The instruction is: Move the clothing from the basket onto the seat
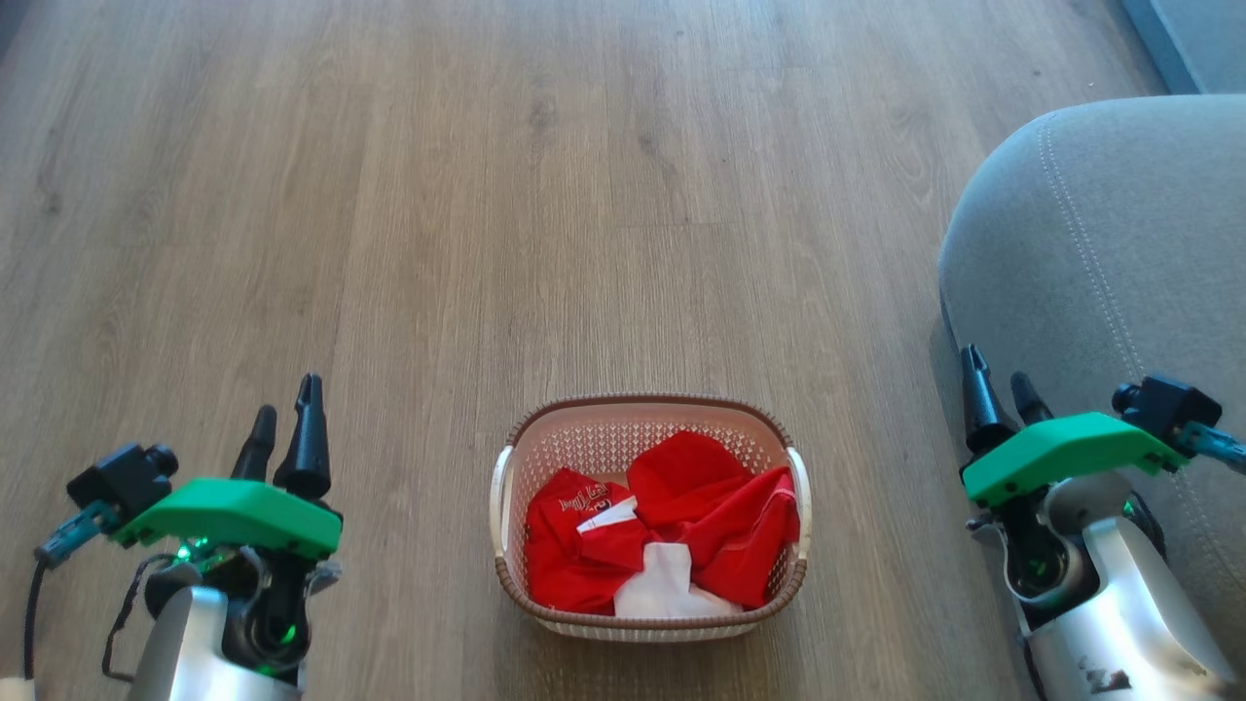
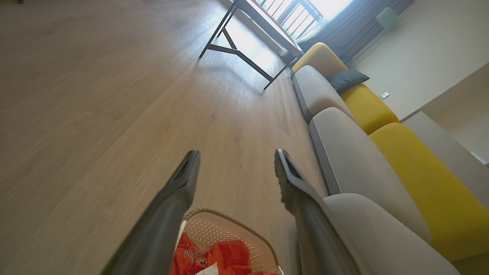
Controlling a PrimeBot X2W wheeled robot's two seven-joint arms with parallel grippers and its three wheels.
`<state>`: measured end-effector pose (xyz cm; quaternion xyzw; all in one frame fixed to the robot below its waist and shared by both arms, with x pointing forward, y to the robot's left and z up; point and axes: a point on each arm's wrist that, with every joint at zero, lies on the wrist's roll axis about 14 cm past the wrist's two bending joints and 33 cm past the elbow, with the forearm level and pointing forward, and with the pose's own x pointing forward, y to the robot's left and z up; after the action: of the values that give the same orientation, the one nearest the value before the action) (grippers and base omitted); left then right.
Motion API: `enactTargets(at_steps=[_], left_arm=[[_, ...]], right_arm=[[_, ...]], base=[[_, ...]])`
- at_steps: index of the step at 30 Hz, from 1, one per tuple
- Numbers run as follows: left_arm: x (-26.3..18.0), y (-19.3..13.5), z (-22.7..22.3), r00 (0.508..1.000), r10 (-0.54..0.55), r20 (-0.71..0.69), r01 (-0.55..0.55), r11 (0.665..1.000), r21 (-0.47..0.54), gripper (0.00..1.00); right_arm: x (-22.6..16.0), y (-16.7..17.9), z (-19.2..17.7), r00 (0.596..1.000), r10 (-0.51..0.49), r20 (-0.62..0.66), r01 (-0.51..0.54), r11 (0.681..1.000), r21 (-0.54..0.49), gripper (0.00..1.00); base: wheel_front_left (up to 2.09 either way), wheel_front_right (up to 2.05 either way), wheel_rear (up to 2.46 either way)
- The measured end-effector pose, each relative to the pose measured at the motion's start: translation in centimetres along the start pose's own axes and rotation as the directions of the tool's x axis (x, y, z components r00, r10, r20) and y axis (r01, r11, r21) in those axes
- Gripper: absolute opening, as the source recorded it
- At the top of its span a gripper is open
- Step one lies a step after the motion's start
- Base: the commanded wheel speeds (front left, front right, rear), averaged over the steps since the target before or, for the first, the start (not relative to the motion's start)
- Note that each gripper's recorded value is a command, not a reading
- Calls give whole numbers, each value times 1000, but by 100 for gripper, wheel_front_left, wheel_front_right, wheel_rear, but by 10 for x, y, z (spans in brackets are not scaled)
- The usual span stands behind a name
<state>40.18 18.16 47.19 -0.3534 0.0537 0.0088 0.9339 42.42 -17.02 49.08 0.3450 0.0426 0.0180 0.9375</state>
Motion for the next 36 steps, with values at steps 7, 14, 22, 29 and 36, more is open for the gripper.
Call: enactTargets(at_steps=[7,14,22,29,36], left_arm=[[7,-10,7,999,-34,21,32,994,108,100],[12,-17,12,997,-63,36,54,977,206,100],[17,-19,14,996,-75,37,60,948,314,100],[20,-21,15,995,-87,42,63,918,390,100],[24,-26,19,993,-109,50,73,880,469,100]], right_arm=[[7,9,4,999,32,7,-31,995,-98,100],[11,18,7,998,66,14,-63,980,-187,100],[18,28,13,994,106,25,-95,952,-292,100],[22,33,19,991,132,34,-111,924,-367,100],[25,42,23,985,166,42,-130,885,-447,100]], base=[[0,0,0],[0,0,0],[0,0,0],[0,0,0],[0,0,0]])
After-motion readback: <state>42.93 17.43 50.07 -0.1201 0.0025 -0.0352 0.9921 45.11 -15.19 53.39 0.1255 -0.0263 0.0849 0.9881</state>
